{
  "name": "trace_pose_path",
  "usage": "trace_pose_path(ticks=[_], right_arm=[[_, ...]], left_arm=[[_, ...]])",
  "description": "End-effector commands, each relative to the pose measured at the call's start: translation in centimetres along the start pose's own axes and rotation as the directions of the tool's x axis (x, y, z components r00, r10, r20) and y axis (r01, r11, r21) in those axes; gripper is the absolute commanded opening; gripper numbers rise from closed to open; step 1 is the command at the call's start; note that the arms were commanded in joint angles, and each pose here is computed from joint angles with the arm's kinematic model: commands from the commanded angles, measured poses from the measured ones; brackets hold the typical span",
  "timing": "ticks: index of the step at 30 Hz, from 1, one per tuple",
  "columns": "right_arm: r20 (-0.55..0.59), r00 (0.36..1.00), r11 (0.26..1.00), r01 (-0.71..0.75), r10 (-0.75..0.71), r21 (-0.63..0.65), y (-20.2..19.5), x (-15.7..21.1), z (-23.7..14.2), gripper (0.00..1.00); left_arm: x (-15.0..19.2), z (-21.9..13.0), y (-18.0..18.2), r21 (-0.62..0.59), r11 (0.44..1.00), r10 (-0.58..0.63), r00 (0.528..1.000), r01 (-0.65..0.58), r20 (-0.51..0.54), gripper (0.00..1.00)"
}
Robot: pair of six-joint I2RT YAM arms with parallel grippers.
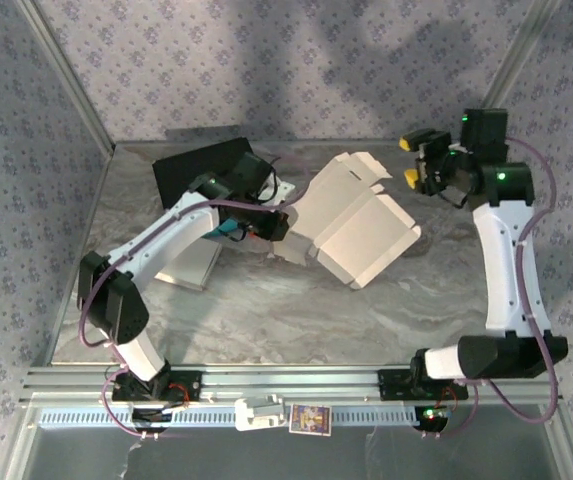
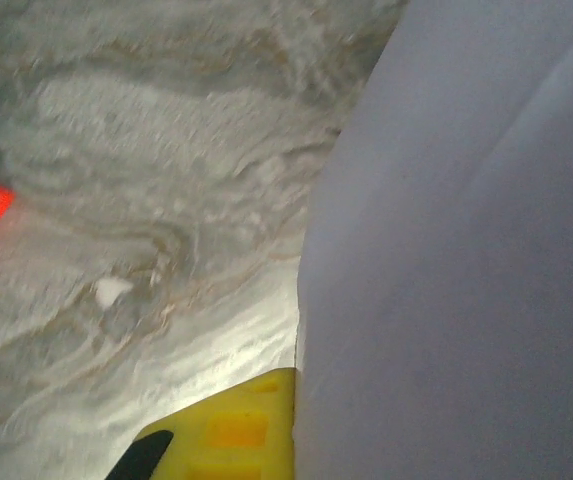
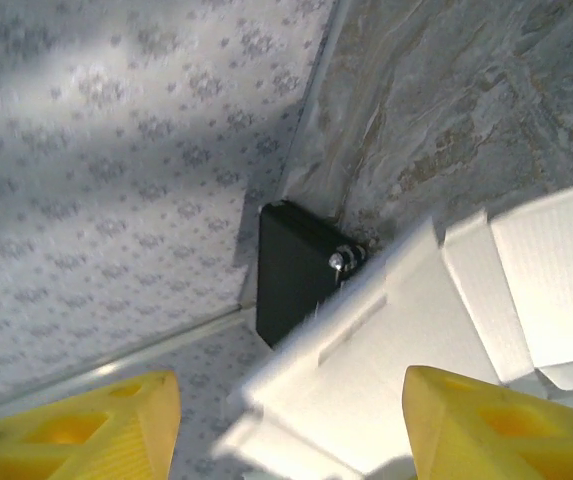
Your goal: Fold the paper box
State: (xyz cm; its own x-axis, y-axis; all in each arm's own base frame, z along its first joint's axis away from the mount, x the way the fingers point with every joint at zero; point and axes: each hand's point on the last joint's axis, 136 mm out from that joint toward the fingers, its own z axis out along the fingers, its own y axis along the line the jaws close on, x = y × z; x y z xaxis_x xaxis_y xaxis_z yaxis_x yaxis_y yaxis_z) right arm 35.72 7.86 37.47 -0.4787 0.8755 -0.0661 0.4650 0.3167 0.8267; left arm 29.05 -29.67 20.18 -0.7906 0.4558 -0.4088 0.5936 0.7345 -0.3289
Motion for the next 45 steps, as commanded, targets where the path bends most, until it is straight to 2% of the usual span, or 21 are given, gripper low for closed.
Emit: trace_pose_path(ticks=[1,4,9,14,17,21,24,31,34,35,36,39,42,45], right_arm=[[0.100,0.992,0.995,0.072,-0.079,0.073,-1.4,1.8,0.8,0.63],[0.027,0.993,0.992,0.109,-0.111,0.071,-1.1,5.7,3.5,0.63],[-0.124,0.982,0.975,0.158,-0.140,0.158,-2.1,10.9,7.7,0.60],[-0.171,0.979,0.962,0.146,-0.108,0.232,-4.0,12.1,10.9,0.59],[-0.188,0.978,0.966,0.134,-0.093,0.221,-3.6,12.2,12.0,0.56],[-0.207,0.974,0.965,0.142,-0.096,0.222,-3.4,12.5,13.0,0.45],[-0.225,0.971,0.961,0.139,-0.084,0.238,-4.1,12.8,13.4,0.33],[-0.219,0.973,0.955,0.128,-0.070,0.266,-4.9,12.5,13.6,0.18],[-0.223,0.973,0.954,0.118,-0.056,0.276,-5.2,12.5,13.9,0.05],[-0.222,0.974,0.953,0.111,-0.048,0.283,-5.4,12.4,13.8,0.00],[-0.221,0.974,0.952,0.105,-0.040,0.289,-5.6,12.4,13.9,0.00],[-0.215,0.977,0.950,0.074,-0.008,0.303,-6.3,12.1,13.8,0.00],[-0.208,0.977,0.950,0.017,0.052,0.313,-6.9,11.9,13.9,0.00],[-0.188,0.976,0.958,-0.049,0.105,0.283,-6.9,11.6,14.2,0.00]], left_arm=[[3.7,-0.7,2.1,-0.184,0.977,-0.142,0.967,0.103,-0.212,0.00],[3.2,-1.0,2.3,-0.269,0.960,-0.145,0.961,0.079,-0.235,0.00],[1.7,-0.7,2.5,-0.349,0.937,-0.106,0.963,0.014,-0.247,0.00],[0.3,-0.3,2.0,-0.362,0.932,-0.062,0.970,-0.028,-0.236,0.00],[0.0,-0.1,1.5,-0.359,0.932,-0.042,0.971,-0.046,-0.234,0.00],[0.0,0.1,1.3,-0.362,0.930,-0.025,0.971,-0.066,-0.240,0.00],[-0.1,0.2,1.2,-0.362,0.930,-0.019,0.972,-0.069,-0.235,0.00],[-0.7,-0.1,0.8,-0.358,0.929,0.011,0.977,-0.088,-0.214,0.00],[-0.9,-0.1,0.6,-0.355,0.929,0.029,0.979,-0.101,-0.203,0.00],[-1.1,-0.2,0.5,-0.358,0.928,0.040,0.980,-0.108,-0.194,0.10],[-1.3,-0.4,0.4,-0.362,0.926,0.048,0.983,-0.111,-0.178,0.22],[-2.2,-1.6,-0.4,-0.342,0.936,0.057,0.994,-0.086,-0.093,0.39],[-3.6,-4.1,-1.3,-0.268,0.963,-0.017,0.998,0.033,0.063,0.49],[-4.1,-5.3,-1.3,-0.066,0.964,-0.243,0.956,0.256,0.162,0.50]])
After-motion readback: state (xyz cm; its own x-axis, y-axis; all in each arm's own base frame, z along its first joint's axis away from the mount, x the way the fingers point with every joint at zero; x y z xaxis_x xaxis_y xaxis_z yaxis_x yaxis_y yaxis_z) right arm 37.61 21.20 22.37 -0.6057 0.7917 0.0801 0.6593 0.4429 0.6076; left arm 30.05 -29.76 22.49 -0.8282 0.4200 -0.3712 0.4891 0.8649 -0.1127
